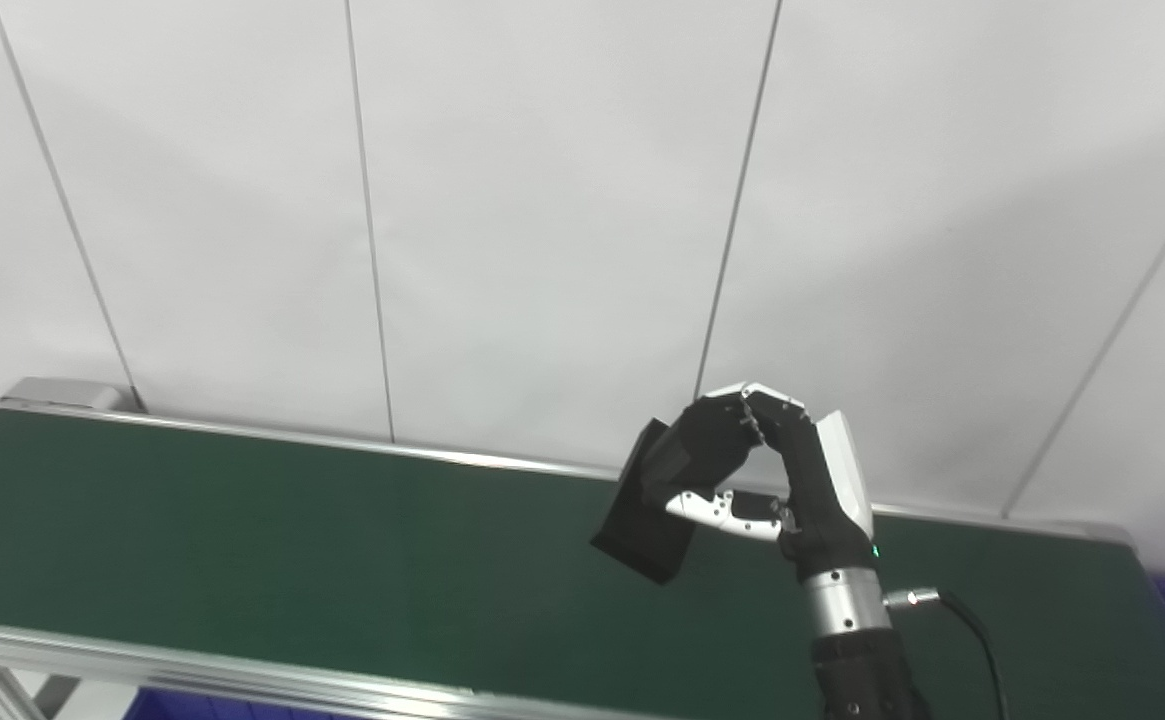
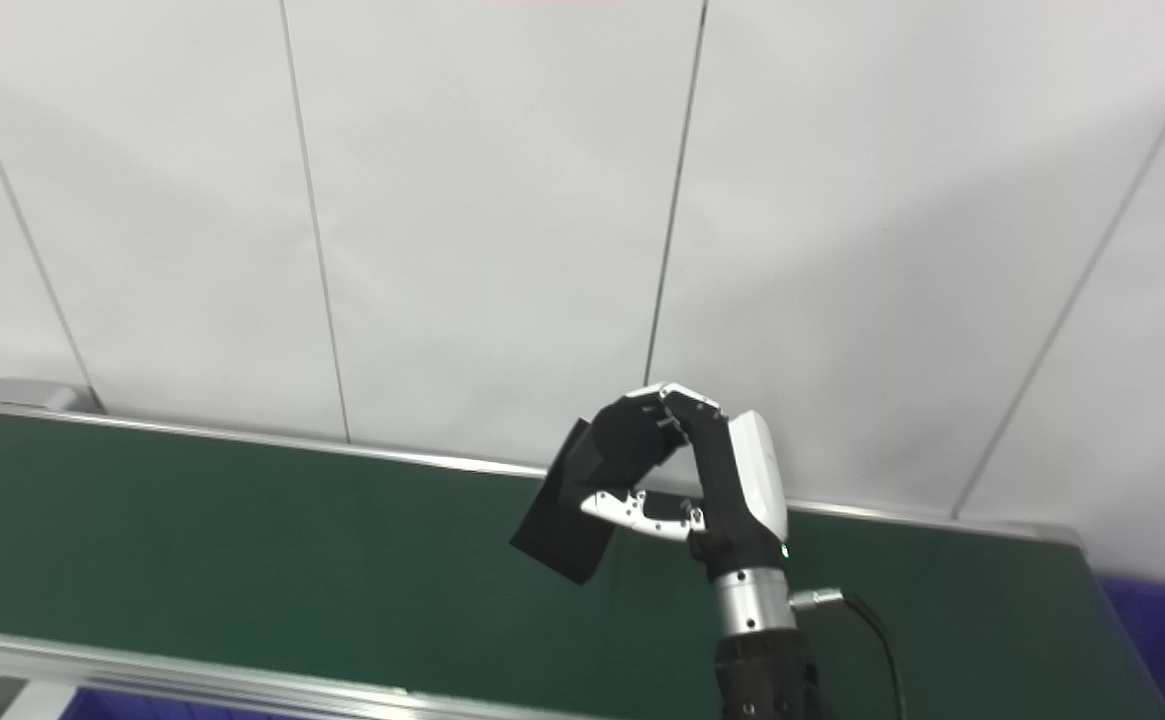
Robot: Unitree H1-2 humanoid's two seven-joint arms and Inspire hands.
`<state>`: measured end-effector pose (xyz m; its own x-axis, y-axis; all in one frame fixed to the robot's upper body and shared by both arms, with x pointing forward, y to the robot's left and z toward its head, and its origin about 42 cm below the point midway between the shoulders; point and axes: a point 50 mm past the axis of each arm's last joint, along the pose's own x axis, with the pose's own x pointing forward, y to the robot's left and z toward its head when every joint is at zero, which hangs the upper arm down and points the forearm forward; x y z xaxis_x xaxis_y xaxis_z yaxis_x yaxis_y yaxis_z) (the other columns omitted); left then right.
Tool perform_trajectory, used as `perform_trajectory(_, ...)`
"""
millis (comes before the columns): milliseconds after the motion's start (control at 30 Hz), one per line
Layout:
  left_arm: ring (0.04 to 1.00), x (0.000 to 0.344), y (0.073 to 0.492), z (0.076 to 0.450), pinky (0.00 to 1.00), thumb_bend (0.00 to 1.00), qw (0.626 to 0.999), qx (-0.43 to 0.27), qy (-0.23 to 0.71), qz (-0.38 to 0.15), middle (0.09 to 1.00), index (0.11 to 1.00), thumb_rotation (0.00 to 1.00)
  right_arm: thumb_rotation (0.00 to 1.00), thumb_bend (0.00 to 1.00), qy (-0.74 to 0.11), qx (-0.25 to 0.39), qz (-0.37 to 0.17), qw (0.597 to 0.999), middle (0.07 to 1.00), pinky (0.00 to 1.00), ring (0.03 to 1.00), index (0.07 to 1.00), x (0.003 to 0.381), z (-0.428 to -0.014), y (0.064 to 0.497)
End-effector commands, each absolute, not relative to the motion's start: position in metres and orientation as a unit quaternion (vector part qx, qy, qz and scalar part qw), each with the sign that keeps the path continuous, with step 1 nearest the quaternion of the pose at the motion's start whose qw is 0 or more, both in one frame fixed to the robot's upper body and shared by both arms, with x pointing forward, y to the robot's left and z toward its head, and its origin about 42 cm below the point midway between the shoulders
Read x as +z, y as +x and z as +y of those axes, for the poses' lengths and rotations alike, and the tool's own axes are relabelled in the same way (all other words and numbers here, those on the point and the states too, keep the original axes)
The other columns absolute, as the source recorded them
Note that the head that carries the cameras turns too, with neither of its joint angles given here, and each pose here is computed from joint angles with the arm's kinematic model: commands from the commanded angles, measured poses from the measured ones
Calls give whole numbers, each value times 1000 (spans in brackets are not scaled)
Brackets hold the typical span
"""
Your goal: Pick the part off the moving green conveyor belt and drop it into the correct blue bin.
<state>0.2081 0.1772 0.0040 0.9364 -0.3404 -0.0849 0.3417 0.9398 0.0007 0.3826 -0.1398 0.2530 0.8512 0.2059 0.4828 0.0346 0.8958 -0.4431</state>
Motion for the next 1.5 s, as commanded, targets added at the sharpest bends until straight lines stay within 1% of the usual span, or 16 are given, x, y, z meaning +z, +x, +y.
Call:
perform_trajectory(0, 874, 18, 217, 180, 831, 942, 985, -175, 3, 3, 885, 910, 409, 0, 516, -213, 34, -298, 930, 484, 373, 413, 528, 275, -141, 377)
perform_trajectory(100, 865, 22, 217, 184, 804, 904, 985, -174, 9, -7, 881, 908, 414, 0, 515, -213, 23, -296, 931, 487, 352, 403, 533, 276, -146, 368)
perform_trajectory(167, 871, 25, 218, 188, 809, 893, 985, -172, 7, -4, 886, 906, 425, 0, 514, -219, 12, -294, 930, 486, 342, 398, 537, 278, -153, 361)
perform_trajectory(300, 870, 29, 222, 196, 807, 900, 985, -171, 11, -4, 893, 902, 445, 0, 513, -227, -13, -282, 932, 485, 321, 390, 542, 274, -165, 348)
perform_trajectory(433, 859, 33, 226, 201, 783, 889, 985, -172, 22, -10, 882, 897, 428, 0, 513, -223, -28, -265, 938, 485, 312, 387, 543, 264, -176, 333)
perform_trajectory(533, 854, 34, 227, 203, 771, 885, 985, -172, 21, -9, 879, 895, 430, 0, 514, -220, -36, -255, 941, 488, 325, 393, 540, 258, -181, 325)
perform_trajectory(633, 853, 34, 228, 206, 773, 924, 985, -171, 18, -5, 878, 891, 448, 0, 515, -221, -42, -251, 942, 489, 341, 402, 534, 254, -187, 316)
perform_trajectory(733, 857, 35, 227, 208, 782, 933, 985, -169, 16, -1, 878, 889, 450, 0, 516, -226, -45, -250, 941, 490, 360, 413, 527, 250, -195, 306)
perform_trajectory(867, 857, 38, 227, 211, 783, 946, 985, -170, 24, -1, 879, 890, 465, 0, 516, -229, -54, -248, 940, 486, 353, 406, 532, 250, -203, 292)
perform_trajectory(1100, 854, 43, 228, 216, 779, 935, 985, -171, 23, -4, 876, 892, 463, 0, 517, -247, -65, -242, 936, 486, 373, 417, 522, 246, -212, 266)
perform_trajectory(1200, 849, 46, 228, 218, 779, 937, 985, -169, 24, -4, 872, 891, 465, 0, 518, -247, -63, -228, 940, 488, 378, 421, 517, 238, -214, 255)
perform_trajectory(1367, 839, 51, 227, 220, 765, 946, 986, -167, 22, -2, 867, 891, 474, 0, 517, -246, -56, -202, 946, 488, 354, 414, 524, 224, -214, 244)
perform_trajectory(1467, 841, 54, 228, 220, 769, 951, 986, -165, 18, -3, 869, 890, 468, 0, 518, -236, -50, -183, 953, 492, 385, 427, 512, 213, -212, 240)
